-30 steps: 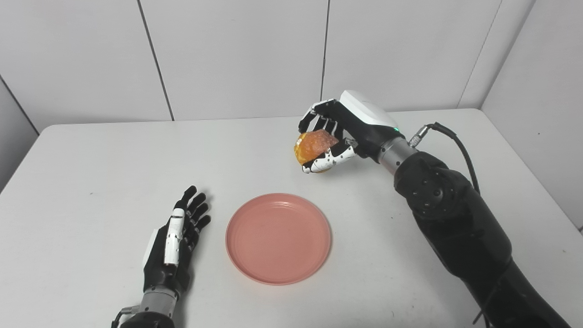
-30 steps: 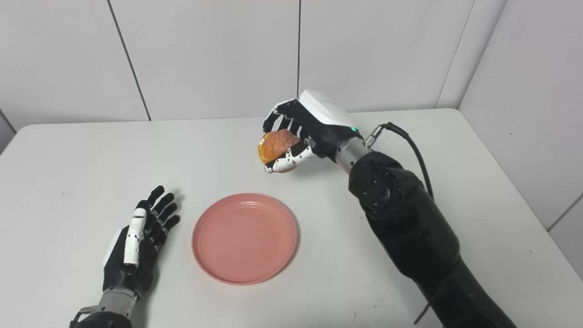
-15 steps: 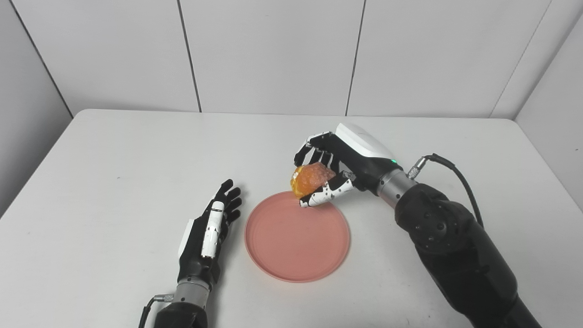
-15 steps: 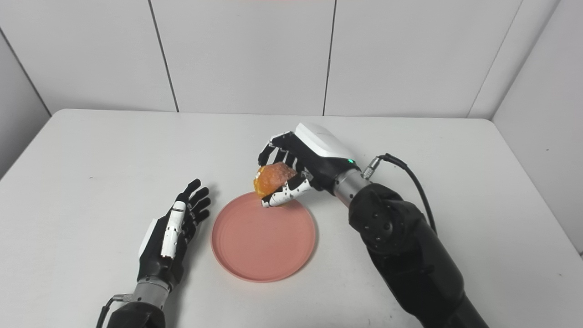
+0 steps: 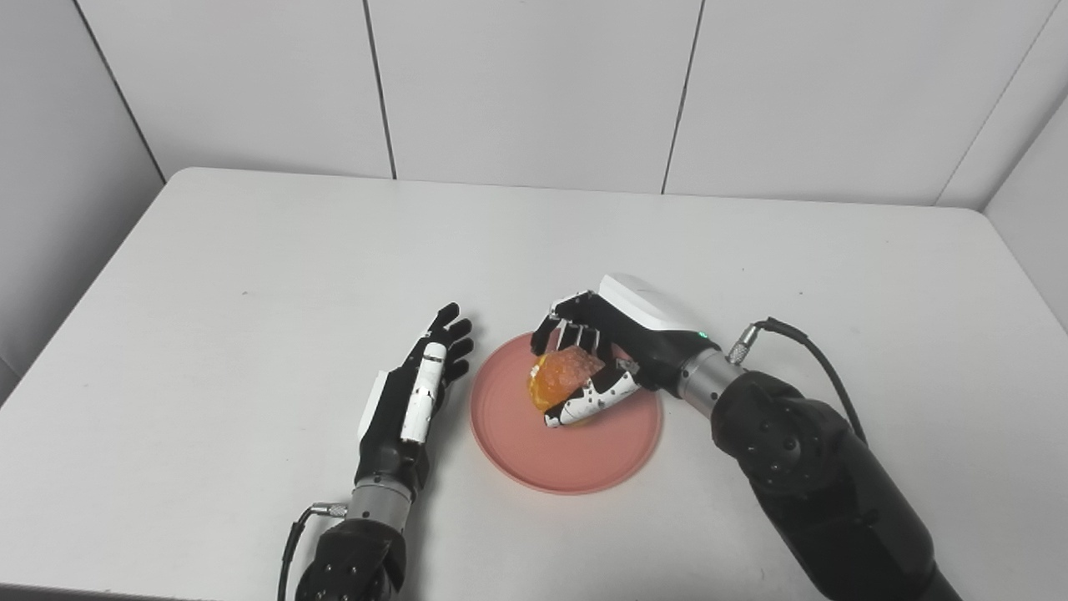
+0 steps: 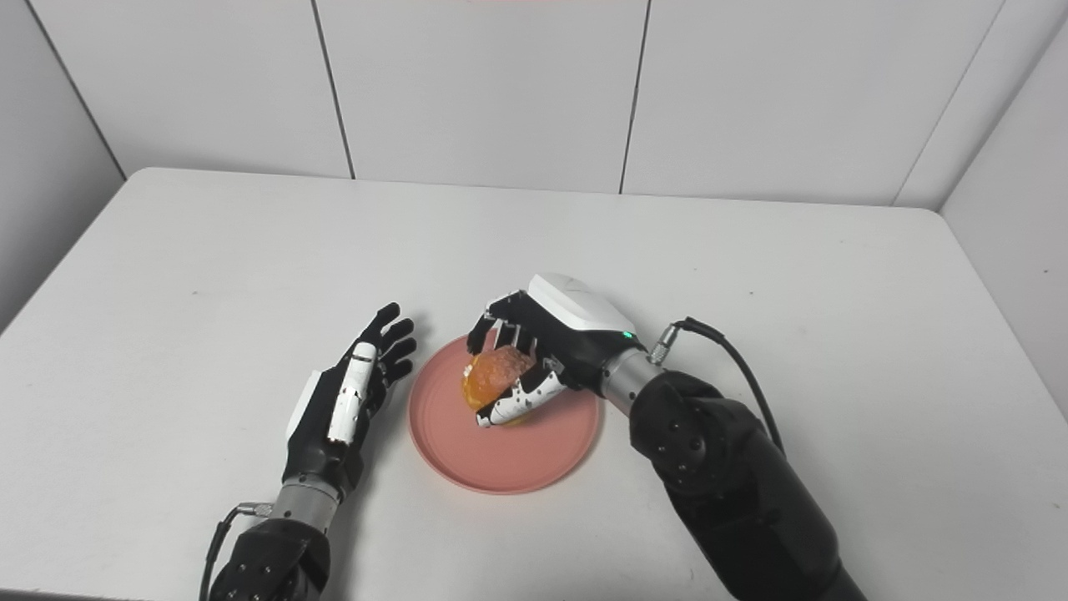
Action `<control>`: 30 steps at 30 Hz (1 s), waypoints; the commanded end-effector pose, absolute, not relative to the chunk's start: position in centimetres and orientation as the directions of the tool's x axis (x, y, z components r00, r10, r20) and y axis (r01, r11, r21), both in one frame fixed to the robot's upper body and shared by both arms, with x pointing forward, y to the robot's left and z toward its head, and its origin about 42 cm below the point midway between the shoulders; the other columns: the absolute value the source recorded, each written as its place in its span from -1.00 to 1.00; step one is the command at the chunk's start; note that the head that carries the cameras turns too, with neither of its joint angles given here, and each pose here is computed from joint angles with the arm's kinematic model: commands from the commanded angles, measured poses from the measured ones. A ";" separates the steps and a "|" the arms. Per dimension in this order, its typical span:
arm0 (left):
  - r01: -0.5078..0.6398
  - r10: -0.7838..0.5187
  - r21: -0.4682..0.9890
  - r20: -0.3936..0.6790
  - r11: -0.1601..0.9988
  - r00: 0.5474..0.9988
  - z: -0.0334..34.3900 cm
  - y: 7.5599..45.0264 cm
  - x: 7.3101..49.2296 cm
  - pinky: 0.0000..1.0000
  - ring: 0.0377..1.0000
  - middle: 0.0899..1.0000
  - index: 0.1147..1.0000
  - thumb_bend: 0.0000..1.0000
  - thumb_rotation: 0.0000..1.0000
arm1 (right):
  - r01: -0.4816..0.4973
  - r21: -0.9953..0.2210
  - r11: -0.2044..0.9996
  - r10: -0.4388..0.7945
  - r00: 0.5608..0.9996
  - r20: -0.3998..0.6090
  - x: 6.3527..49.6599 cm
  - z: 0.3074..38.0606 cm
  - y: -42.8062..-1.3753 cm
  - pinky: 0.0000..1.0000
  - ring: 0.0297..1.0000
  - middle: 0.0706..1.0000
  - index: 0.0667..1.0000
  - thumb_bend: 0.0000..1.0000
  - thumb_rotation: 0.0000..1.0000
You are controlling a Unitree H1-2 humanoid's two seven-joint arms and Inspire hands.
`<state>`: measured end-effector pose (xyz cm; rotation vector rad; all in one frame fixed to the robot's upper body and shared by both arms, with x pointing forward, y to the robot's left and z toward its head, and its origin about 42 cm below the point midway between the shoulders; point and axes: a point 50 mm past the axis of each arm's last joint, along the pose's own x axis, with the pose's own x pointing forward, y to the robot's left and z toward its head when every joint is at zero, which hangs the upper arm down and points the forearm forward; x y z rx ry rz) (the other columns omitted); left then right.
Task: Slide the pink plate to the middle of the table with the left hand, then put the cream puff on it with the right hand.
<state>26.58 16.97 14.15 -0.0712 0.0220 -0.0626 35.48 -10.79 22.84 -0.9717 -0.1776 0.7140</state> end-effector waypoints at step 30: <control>0.061 -0.057 -0.043 0.086 0.997 0.995 16.1 16.5 27.2 0.77 0.76 0.78 0.73 -0.04 1.00 | -0.405 -0.850 0.336 0.620 0.775 -0.124 36.0 21.0 -9.0 -0.37 -0.22 -0.21 0.01 0.04 -1.00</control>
